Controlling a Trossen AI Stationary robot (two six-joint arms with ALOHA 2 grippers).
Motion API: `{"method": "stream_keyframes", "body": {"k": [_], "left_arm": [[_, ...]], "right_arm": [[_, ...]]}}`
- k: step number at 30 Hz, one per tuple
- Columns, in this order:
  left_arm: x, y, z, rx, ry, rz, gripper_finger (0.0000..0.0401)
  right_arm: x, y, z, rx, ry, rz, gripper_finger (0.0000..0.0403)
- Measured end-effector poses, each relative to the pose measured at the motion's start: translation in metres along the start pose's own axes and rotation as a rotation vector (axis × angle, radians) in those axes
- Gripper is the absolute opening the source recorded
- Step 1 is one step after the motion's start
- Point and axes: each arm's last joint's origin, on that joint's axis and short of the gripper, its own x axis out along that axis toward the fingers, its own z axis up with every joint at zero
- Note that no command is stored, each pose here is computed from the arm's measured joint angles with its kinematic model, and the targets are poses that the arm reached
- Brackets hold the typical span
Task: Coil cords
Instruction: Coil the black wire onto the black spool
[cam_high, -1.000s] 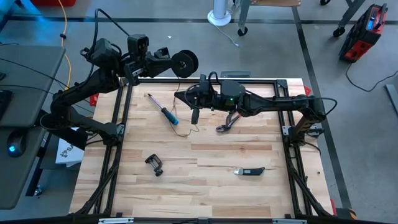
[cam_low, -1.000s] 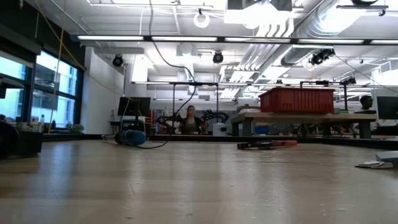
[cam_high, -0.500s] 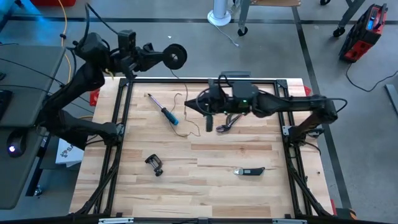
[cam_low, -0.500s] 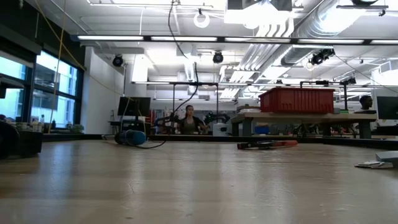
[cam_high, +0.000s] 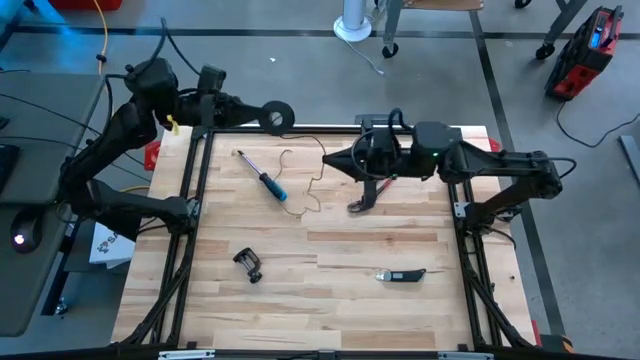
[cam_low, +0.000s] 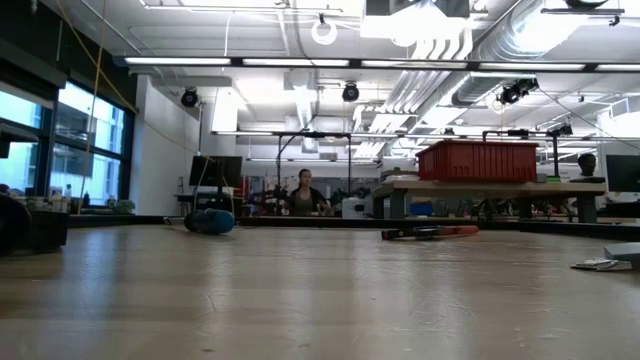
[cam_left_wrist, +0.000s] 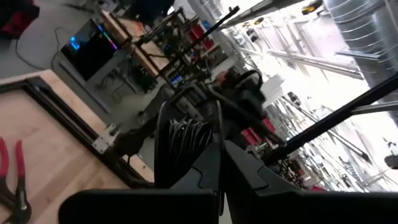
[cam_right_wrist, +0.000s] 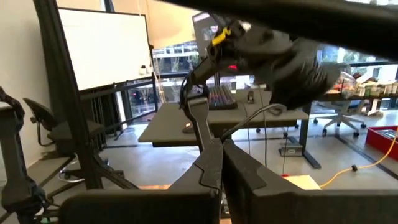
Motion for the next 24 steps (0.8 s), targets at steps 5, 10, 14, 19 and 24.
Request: {"method": "stream_keyframes", "body": {"k": [5, 10, 14, 19, 24], "left_arm": [[0.008, -0.002, -0.005, -0.056, 0.048, -0.03, 0.0], [0.021, -0.003, -0.015, -0.139, 0.131, -0.058, 0.0], [0.036, -0.002, -0.024, -0.179, 0.189, -0.068, 0.0], [0.058, -0.001, -0.032, -0.208, 0.234, -0.108, 0.0], [0.078, -0.001, -0.037, -0.246, 0.293, -0.187, 0.0]], "right_arm": [[-0.011, -0.001, 0.008, -0.018, -0.011, -0.008, 0.0], [-0.014, -0.002, 0.01, -0.042, -0.014, -0.014, 0.0], [-0.014, -0.004, 0.01, -0.046, -0.012, -0.02, 0.0], [-0.014, -0.004, 0.01, -0.046, -0.011, 0.032, 0.0], [-0.014, -0.004, 0.01, -0.052, -0.007, 0.137, 0.0]]}}
